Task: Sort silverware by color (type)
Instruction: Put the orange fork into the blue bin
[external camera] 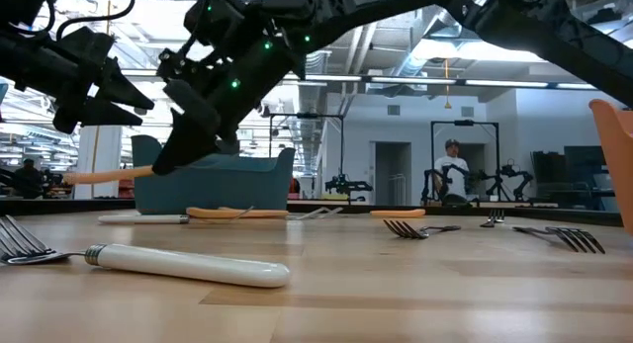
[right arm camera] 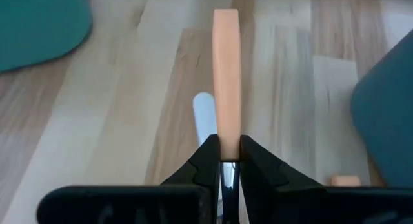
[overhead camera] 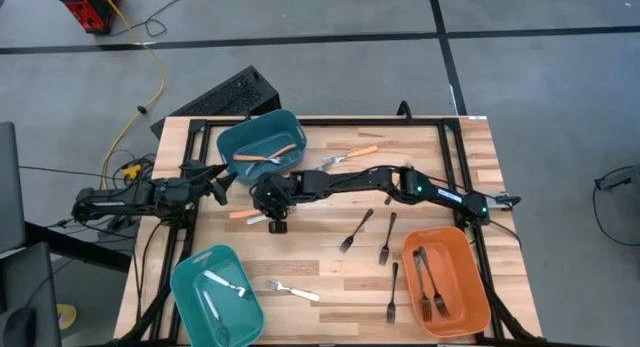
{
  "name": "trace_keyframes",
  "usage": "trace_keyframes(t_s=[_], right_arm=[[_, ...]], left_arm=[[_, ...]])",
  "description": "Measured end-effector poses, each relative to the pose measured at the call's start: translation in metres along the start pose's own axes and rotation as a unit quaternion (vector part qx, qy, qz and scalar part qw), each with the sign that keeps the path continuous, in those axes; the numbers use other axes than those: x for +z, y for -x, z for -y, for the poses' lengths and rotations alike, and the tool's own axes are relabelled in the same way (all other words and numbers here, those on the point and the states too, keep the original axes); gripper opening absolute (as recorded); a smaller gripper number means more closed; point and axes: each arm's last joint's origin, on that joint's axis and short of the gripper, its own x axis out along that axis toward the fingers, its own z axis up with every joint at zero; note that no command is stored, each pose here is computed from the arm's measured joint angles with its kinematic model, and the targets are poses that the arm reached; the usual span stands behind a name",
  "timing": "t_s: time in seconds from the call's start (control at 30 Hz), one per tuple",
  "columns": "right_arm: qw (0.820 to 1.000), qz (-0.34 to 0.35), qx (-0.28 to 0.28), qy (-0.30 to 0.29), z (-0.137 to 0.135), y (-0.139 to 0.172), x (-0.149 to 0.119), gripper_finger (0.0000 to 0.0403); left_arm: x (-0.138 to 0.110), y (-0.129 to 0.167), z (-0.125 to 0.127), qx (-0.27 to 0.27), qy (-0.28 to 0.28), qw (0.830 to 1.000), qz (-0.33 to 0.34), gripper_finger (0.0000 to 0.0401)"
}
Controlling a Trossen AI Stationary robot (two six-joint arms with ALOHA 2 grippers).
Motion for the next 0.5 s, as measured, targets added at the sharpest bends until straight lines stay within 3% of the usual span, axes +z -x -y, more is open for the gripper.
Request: trace_keyframes(t_s=[0.5], right_arm=[[0.995,-0.089,0.013,0.03,0.0,0.027,0.001,0.0065]], left_arm=[[0.0,0.0,0.0,0.001,-0.004,1.0,0.0,0.0235]])
